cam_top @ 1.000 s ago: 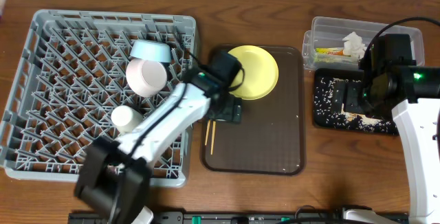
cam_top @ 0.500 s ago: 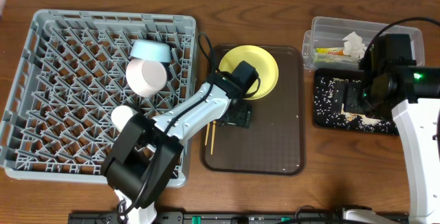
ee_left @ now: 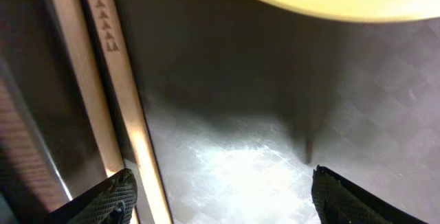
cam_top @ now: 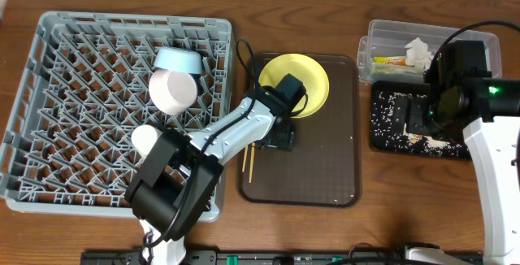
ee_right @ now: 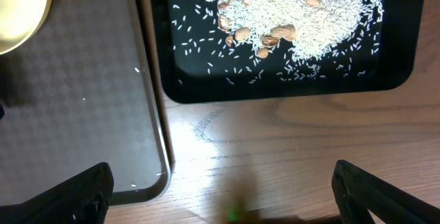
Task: Sort waste into correct bins and load items into the dishwasher
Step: 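Move the left gripper to the brown tray and grasp a wooden chopstick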
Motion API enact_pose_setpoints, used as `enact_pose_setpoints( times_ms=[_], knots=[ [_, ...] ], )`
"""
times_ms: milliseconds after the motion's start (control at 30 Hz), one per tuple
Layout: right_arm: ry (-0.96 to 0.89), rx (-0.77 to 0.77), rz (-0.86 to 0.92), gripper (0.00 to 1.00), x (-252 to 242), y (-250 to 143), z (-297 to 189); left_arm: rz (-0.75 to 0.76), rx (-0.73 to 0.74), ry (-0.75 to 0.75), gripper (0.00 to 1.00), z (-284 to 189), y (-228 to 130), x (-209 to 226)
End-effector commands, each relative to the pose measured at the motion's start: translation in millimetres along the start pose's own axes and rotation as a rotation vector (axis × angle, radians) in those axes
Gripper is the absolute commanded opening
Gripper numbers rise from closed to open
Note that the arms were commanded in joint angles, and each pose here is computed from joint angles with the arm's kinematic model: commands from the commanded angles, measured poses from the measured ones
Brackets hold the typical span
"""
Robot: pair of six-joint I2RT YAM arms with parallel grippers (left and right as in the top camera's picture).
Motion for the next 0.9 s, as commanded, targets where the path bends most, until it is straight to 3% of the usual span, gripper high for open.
enact_pose_setpoints(
  times_ms=[0, 333, 467, 867],
  knots=[
    [-0.008, -0.008, -0.003, 0.99, -1, 2, -2, -0.005, 0.014, 0.044, 0.83, 9, -5, 4],
    [-0.009, -0.005, -0.003, 0.99, -1, 1, -2, -0.004, 0.041, 0.043, 0.82, 24, -18, 8],
    [-0.009, -0.005, -0.003, 0.99, -1, 1, -2, -0.001, 0.046, 0.044, 0.78, 25, -20, 8],
    [-0.010, -0.003, -0.003, 0.99, -1, 1, -2, 0.003, 0.059, 0.017, 0.25, 25, -22, 5]
  ],
)
Point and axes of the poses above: each gripper's point midway between its finger pads, its own z axis out along the fingers, its own x axis along the line the jaws close on, y = z × x, the point moved 8 cm from there along -z, back along the fingers, and after that the axes turned 4 degrees about z, right-handed, at the moved point
